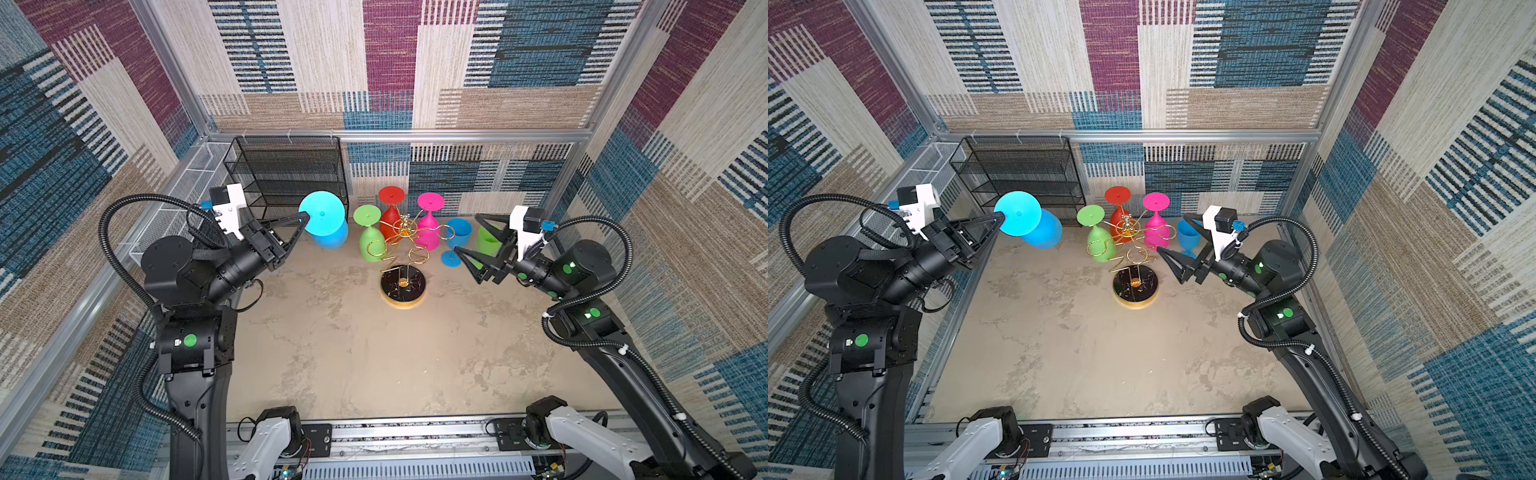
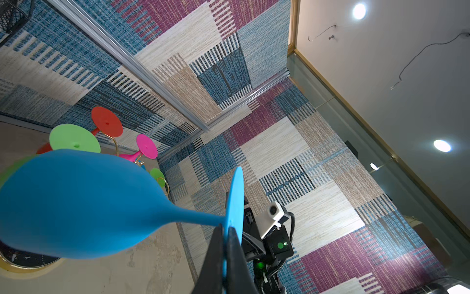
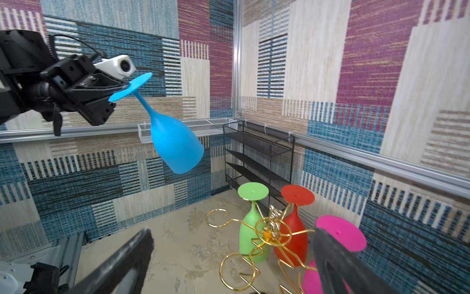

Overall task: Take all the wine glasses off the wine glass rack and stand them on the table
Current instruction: 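Move the right gripper to the blue glass's stem held by the left gripper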

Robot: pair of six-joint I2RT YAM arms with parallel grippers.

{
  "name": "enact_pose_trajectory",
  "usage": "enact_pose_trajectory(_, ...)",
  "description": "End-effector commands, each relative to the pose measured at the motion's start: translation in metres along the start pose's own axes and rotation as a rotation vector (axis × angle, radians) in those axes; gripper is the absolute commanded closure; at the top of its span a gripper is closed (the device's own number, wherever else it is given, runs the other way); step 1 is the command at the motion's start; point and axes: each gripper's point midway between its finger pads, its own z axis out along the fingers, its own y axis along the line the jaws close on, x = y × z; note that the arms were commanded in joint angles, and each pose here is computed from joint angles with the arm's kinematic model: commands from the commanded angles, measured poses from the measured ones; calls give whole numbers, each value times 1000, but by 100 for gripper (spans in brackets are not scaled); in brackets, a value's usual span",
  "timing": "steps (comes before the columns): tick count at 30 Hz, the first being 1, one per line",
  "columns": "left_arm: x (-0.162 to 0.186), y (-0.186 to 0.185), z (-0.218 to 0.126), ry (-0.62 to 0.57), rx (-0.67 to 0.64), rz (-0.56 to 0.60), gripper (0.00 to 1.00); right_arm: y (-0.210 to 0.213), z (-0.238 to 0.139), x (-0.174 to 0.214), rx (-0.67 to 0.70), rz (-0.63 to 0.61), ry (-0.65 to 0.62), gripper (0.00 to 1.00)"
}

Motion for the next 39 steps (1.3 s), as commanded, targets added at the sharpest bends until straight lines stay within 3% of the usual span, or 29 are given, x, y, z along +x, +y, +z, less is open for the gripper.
enact_pose_trajectory(1, -4, -26, 1, 15, 90, 32, 100, 7, 15, -10, -13, -106, -36, 1)
enact_pose_trajectory(14, -13, -18, 19, 57, 119, -39, 100, 36, 97, 1, -132, -224, -26, 1)
enact_pose_trajectory(27, -7, 1, 36, 109, 140, -96, 100, 44, 162, 22, -218, -223, -12, 1)
enact_pose_trajectory(39, -6, 3, 40, 115, 149, -127, 100, 48, 196, 31, -287, -186, -29, 1)
